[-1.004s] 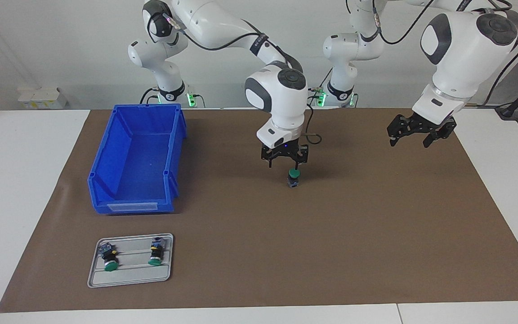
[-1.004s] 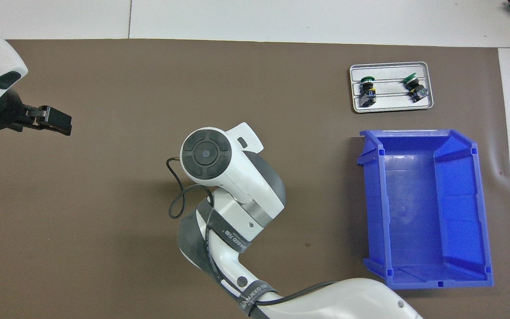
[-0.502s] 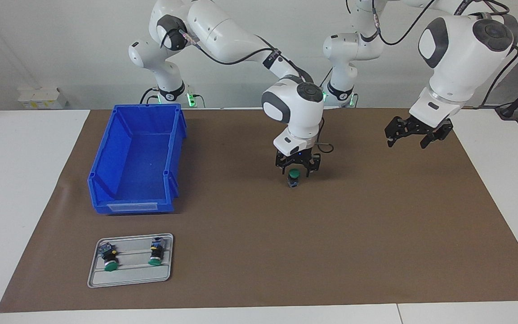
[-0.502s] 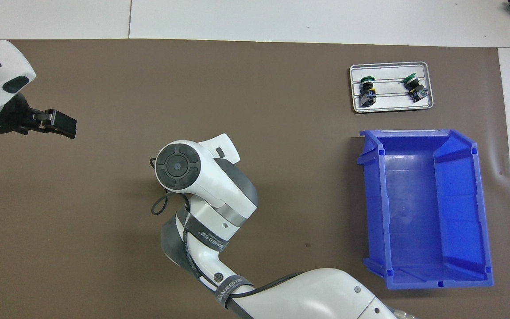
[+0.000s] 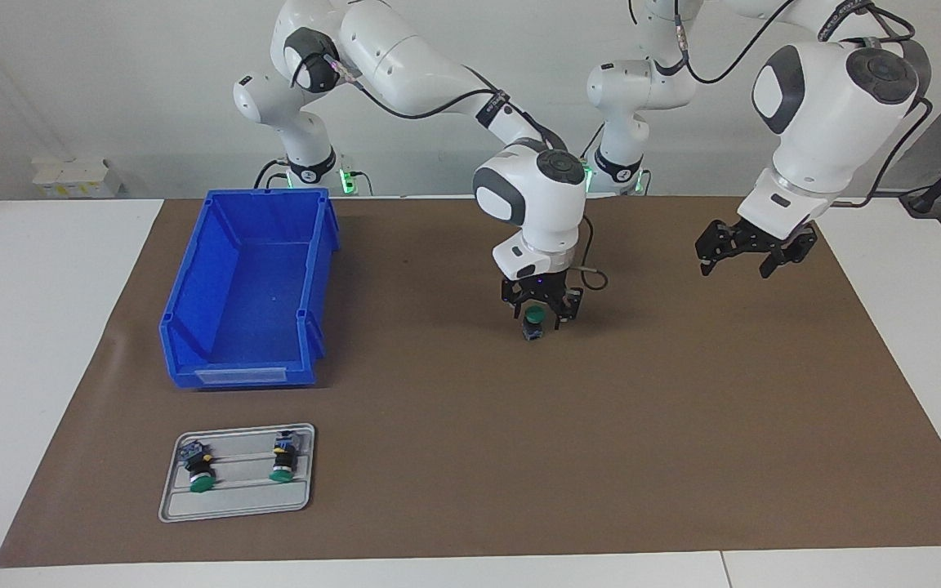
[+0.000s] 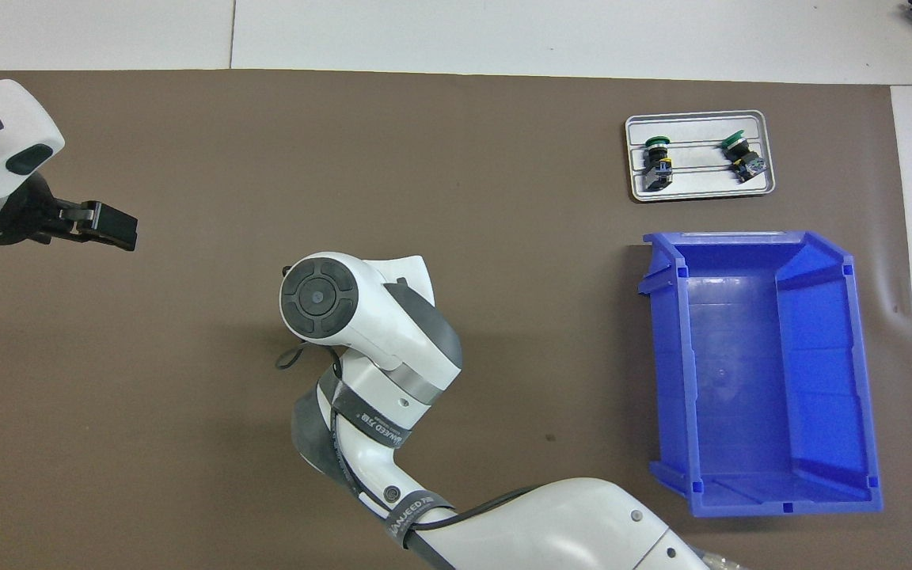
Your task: Place and press button with both arms
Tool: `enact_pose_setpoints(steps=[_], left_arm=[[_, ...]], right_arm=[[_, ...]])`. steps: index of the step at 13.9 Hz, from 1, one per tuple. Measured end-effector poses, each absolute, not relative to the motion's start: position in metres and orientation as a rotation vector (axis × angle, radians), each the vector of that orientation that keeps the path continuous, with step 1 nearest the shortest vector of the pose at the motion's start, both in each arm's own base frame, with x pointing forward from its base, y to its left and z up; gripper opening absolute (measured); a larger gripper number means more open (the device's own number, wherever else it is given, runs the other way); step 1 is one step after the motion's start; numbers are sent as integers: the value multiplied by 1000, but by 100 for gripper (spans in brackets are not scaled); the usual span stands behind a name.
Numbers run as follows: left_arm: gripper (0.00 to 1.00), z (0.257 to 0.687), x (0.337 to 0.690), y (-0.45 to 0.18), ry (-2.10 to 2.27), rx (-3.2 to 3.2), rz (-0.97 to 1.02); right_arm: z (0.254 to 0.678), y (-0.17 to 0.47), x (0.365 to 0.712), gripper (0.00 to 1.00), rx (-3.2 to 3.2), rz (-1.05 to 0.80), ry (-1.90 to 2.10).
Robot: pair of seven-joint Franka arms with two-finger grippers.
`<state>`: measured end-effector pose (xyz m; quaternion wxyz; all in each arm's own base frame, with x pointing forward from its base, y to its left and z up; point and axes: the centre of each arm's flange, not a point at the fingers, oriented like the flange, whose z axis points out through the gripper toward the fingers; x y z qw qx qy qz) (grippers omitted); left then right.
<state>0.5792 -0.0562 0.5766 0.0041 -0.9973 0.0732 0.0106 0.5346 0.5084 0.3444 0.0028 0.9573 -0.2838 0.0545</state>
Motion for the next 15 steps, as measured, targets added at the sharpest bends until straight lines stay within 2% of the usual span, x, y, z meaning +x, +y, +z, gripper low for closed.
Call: enact_pose_setpoints(steps=[4, 10, 12, 13, 14, 15], left_arm=[[100, 609, 563, -64, 253, -3120, 56], [100, 613, 563, -64, 211, -3123, 33], [99, 610, 566, -62, 131, -3129, -3], [99, 608, 567, -62, 96, -3130, -13], [99, 607, 568, -61, 75, -3131, -14], [99, 606, 568, -58, 58, -3131, -13]], right_arm=[[341, 507, 534, 78, 2948, 198, -1015], [344, 511, 533, 73, 2920, 213, -1172], [343, 511, 533, 69, 2920, 212, -1173], [343, 511, 533, 60, 2919, 212, -1173], [343, 511, 533, 56, 2919, 212, -1174], [343, 512, 533, 56, 2919, 211, -1173]])
